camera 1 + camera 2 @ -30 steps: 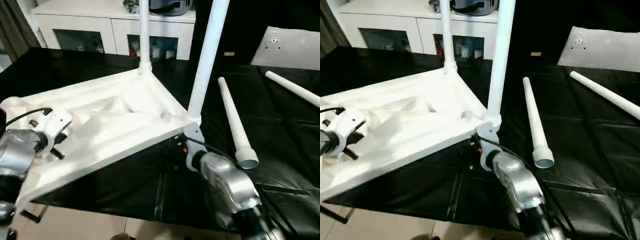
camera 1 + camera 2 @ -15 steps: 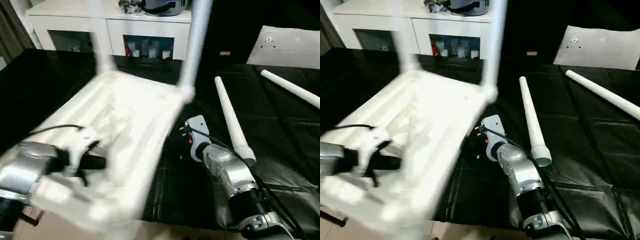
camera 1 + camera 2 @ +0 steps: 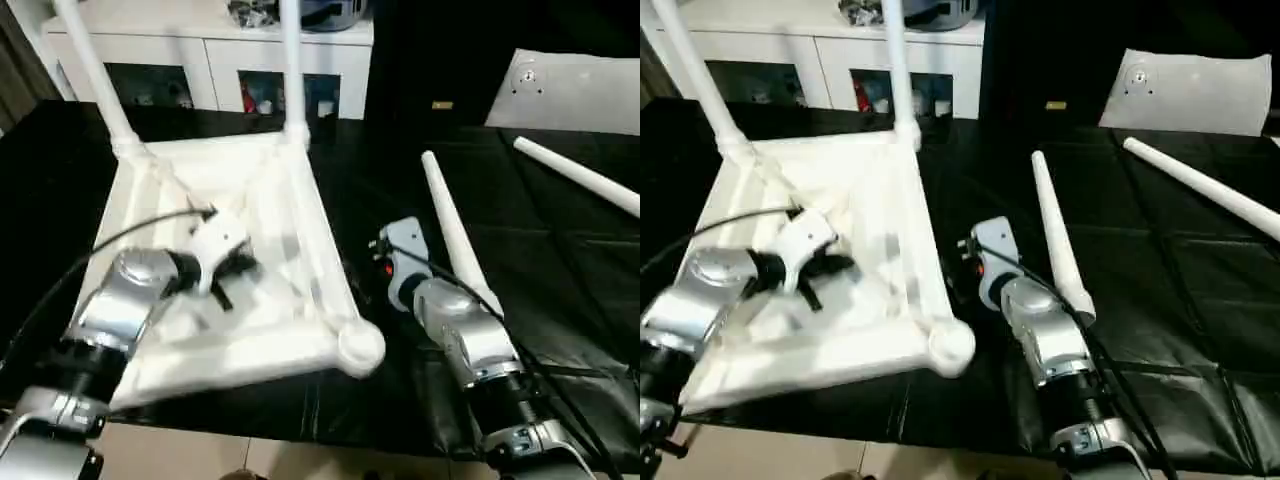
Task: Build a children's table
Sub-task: Rotate table base, then pick table leg
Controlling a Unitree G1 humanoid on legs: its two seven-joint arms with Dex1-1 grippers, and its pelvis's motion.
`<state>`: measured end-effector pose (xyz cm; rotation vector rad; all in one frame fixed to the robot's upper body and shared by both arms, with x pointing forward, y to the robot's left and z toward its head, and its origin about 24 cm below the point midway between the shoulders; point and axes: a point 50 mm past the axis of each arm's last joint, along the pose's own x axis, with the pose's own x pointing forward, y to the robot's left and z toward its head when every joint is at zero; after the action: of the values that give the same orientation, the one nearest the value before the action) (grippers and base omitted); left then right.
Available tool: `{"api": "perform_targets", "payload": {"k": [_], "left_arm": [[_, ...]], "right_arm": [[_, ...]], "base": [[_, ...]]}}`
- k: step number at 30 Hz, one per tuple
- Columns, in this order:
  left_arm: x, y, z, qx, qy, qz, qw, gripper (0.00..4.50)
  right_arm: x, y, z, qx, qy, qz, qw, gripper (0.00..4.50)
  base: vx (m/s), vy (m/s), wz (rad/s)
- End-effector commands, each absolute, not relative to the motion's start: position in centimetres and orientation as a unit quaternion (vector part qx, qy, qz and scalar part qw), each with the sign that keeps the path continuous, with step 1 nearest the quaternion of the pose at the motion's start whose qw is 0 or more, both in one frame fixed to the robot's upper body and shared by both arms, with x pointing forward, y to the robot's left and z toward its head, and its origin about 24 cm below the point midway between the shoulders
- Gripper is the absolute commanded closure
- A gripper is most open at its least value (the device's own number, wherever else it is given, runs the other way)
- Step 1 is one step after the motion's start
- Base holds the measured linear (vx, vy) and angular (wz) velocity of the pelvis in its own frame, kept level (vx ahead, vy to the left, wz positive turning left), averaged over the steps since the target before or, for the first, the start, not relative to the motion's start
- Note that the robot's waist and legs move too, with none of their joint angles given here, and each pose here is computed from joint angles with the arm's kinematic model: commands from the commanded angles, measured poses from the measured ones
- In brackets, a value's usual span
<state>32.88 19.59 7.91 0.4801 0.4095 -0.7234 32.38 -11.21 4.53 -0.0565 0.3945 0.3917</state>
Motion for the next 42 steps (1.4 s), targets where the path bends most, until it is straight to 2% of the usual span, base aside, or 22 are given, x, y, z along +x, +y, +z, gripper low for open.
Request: {"api": "perform_targets", "payload": {"k": [1,2,3,4,5,7,10,12,14,16,18,23,25,28,30,32,35,38,39,42], "left_arm": [[32.8,19.6,8.7,0.208,0.175,-0.343,0.899,4.43],[32.8,19.6,8.7,0.208,0.175,-0.343,0.899,4.43],[32.0,19.5,9.1,0.165,0.155,-0.35,0.909,4.43],[32.0,19.5,9.1,0.165,0.155,-0.35,0.909,4.26],[31.1,19.3,9.5,0.138,0.139,-0.356,0.914,4.15],[30.2,18.9,9.9,0.12,0.125,-0.365,0.915,4.07],[28.4,17.5,10.5,0.094,0.113,-0.4,0.904,3.87],[26.5,15.5,10.9,0.076,0.114,-0.446,0.885,3.67],[26.2,15.3,10.9,0.073,0.114,-0.45,0.883,3.65],[25.7,14.7,10.9,0.066,0.117,-0.459,0.878,3.3],[25.1,14.1,10.8,0.066,0.12,-0.467,0.874,3.25],[24.2,13.5,10.9,0.049,0.127,-0.463,0.876,2.8],[23.9,13.2,11.0,0.054,0.134,-0.459,0.876,2.62],[23.8,13.1,11.1,0.056,0.135,-0.458,0.877,2.42],[23.8,13.0,11.2,0.053,0.135,-0.457,0.878,2.08],[23.8,12.9,11.3,0.056,0.133,-0.455,0.879,2.01],[23.8,12.8,11.4,0.058,0.135,-0.455,0.879,1.63],[23.7,12.9,11.5,0.06,0.136,-0.451,0.88,1.48],[23.7,12.9,11.5,0.061,0.136,-0.45,0.88,1.3],[23.7,13.1,11.4,0.069,0.135,-0.443,0.883,1.12]], "right_arm": [[33.2,-12.3,6.3,-0.035,0.184,0.159,0.969,0.0],[33.2,-12.3,6.3,-0.035,0.184,0.159,0.969,0.0],[33.8,-14.0,7.1,-0.06,0.225,0.106,0.967,0.0],[33.8,-14.0,7.1,-0.06,0.225,0.106,0.967,0.0],[34.3,-15.4,7.9,-0.065,0.239,0.08,0.966,0.0],[34.6,-16.5,8.7,-0.058,0.238,0.068,0.967,0.0],[35.1,-18.0,9.2,-0.056,0.255,0.039,0.964,0.0],[35.6,-19.4,9.2,-0.07,0.282,0.02,0.957,0.0],[35.6,-19.5,9.1,-0.069,0.29,0.017,0.954,0.0],[35.4,-19.6,8.4,-0.069,0.323,0.028,0.944,0.0],[35.2,-19.8,7.7,-0.068,0.344,0.027,0.936,0.0],[34.3,-20.2,6.1,-0.053,0.388,0.026,0.92,0.0],[33.8,-20.7,5.1,-0.056,0.413,0.019,0.909,0.27],[33.5,-20.9,4.8,-0.051,0.427,0.021,0.903,0.34],[33.4,-20.9,4.8,-0.048,0.434,0.025,0.899,0.77],[33.3,-20.9,4.7,-0.037,0.444,0.029,0.895,0.8],[33.2,-21.0,4.7,-0.018,0.451,0.03,0.892,1.21],[33.0,-21.1,4.5,0.002,0.46,0.034,0.887,1.32],[33.0,-21.1,4.5,0.007,0.461,0.034,0.887,1.55],[33.0,-21.4,4.5,0.02,0.462,0.031,0.886,1.74]], "base": [[0.0,0.0,0.0],[0.0,0.0,0.0],[0.0,0.0,0.0],[0.0,0.0,0.0],[0.0,0.0,0.0],[0.0,0.0,0.0],[0.0,0.0,0.0],[0.0,0.0,0.0],[0.0,0.0,0.0],[0.0,0.0,0.0],[0.0,0.0,0.0],[0.0,0.0,0.0],[0.0,0.0,0.0],[0.0,0.0,0.0],[0.0,0.0,0.0],[0.0,0.0,0.0],[0.0,0.0,0.0],[0.0,0.0,0.0],[0.0,0.0,0.0],[0.0,0.0,0.0]]}}
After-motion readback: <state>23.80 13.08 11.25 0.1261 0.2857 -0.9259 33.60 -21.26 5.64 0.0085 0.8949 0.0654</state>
